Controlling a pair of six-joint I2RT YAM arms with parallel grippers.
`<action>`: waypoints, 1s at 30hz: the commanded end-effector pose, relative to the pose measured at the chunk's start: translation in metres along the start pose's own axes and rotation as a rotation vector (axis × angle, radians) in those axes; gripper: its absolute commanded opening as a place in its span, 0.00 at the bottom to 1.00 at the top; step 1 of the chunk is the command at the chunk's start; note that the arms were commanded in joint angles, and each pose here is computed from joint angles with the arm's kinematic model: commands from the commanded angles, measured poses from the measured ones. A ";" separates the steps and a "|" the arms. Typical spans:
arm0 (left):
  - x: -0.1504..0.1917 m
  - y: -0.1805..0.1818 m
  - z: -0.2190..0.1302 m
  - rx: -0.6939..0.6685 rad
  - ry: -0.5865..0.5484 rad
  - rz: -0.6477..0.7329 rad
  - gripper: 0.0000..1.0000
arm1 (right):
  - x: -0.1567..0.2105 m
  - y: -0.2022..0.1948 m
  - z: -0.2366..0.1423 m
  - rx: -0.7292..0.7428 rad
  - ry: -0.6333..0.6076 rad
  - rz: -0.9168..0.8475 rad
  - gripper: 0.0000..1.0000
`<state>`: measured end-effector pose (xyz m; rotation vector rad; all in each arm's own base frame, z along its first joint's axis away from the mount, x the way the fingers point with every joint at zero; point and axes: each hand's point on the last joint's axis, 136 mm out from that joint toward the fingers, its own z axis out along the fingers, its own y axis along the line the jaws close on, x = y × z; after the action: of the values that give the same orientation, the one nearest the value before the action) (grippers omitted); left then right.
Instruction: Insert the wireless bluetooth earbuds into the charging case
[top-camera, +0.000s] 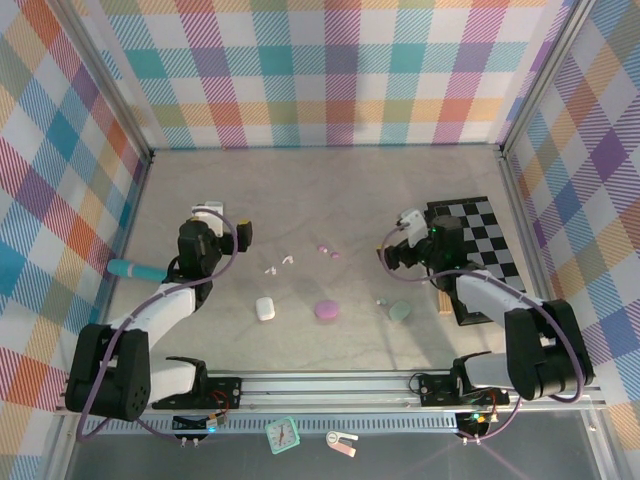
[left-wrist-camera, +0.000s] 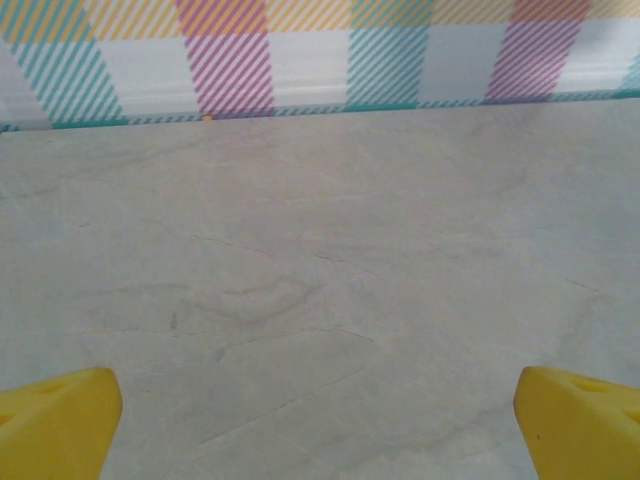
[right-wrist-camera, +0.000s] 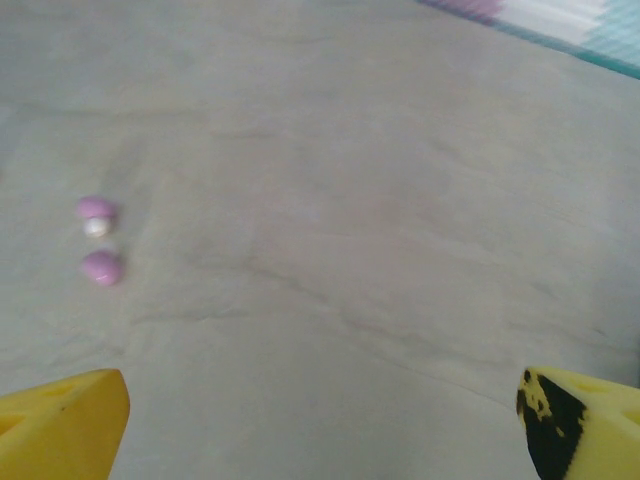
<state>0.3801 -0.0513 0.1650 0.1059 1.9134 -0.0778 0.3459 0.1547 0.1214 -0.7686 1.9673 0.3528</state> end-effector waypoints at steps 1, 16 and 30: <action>-0.016 -0.029 -0.012 0.145 0.012 0.020 1.00 | -0.012 0.053 -0.004 -0.202 0.043 -0.219 0.99; -0.051 -0.060 -0.062 0.317 0.049 0.011 1.00 | 0.038 0.218 -0.004 -0.638 0.289 -0.605 0.93; -0.055 -0.063 -0.063 0.331 0.044 0.016 1.00 | 0.060 0.221 0.023 -0.647 0.331 -0.670 0.69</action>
<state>0.3335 -0.1040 0.2248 0.3250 1.9681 -0.3710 0.1888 0.3016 0.0326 -1.9322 1.8171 0.4825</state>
